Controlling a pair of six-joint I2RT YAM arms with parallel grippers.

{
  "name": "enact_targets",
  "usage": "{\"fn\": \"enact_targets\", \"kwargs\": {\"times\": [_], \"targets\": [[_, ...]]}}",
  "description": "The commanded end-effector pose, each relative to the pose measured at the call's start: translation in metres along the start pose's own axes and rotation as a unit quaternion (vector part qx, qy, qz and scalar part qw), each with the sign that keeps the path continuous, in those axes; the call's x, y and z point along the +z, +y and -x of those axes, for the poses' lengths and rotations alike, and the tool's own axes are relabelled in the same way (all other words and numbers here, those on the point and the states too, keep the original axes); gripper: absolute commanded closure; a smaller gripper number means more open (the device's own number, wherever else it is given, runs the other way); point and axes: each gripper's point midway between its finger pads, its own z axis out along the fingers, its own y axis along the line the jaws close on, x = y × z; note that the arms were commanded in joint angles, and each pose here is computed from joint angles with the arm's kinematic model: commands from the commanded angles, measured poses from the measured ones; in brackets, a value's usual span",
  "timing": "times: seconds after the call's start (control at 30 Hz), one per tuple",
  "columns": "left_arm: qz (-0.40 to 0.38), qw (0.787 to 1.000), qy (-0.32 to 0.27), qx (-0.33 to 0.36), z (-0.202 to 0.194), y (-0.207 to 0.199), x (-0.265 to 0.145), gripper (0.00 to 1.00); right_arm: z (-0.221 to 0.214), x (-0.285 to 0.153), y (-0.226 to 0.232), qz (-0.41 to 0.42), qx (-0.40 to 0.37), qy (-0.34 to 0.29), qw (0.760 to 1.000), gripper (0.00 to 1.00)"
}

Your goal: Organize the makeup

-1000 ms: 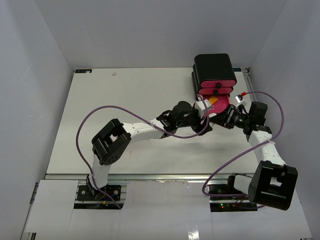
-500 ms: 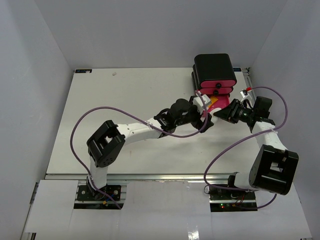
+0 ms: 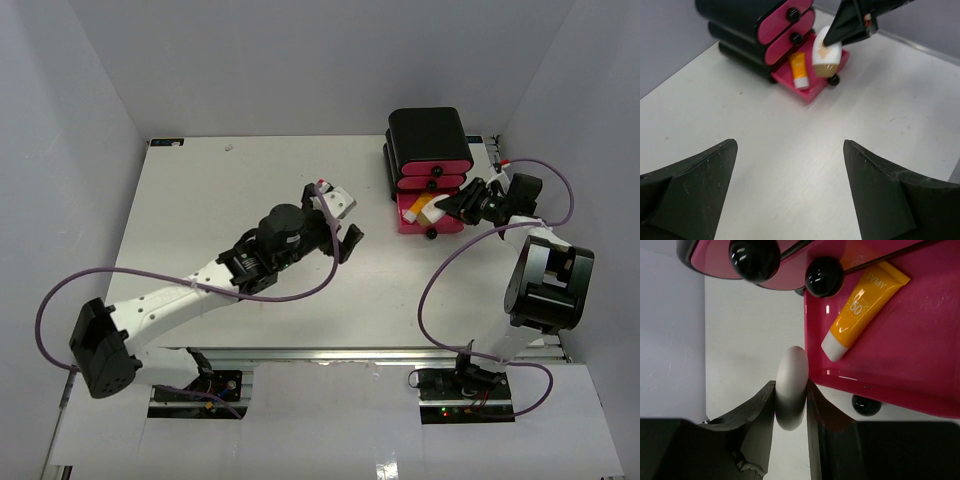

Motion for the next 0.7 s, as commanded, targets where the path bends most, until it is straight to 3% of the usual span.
{"fn": "enact_targets", "kwargs": {"times": [0.0, 0.1, 0.27, 0.53, 0.67], "targets": [[0.079, 0.996, 0.036, 0.019, -0.031, 0.041, -0.056, 0.02, 0.055, 0.012, 0.004, 0.002, -0.032, -0.053, 0.998, 0.83], [0.101, 0.994, 0.030, 0.018, -0.047, 0.051, -0.078, 0.02, 0.066, 0.018, -0.012, -0.029, -0.053, -0.060, 0.996, 0.79], [0.120, 0.992, 0.029, 0.020, -0.059, 0.057, -0.090, 0.02, 0.064, 0.022, -0.034, -0.068, -0.069, -0.046, 0.994, 0.55], [0.104, 0.994, 0.034, 0.007, -0.065, 0.050, -0.089, 0.02, 0.062, 0.005, -0.039, -0.115, -0.128, -0.053, 0.984, 0.39], [0.097, 0.995, 0.026, -0.003, -0.065, 0.047, -0.093, 0.02, 0.069, -0.011, -0.032, -0.138, -0.174, -0.071, 0.973, 0.38]]}}
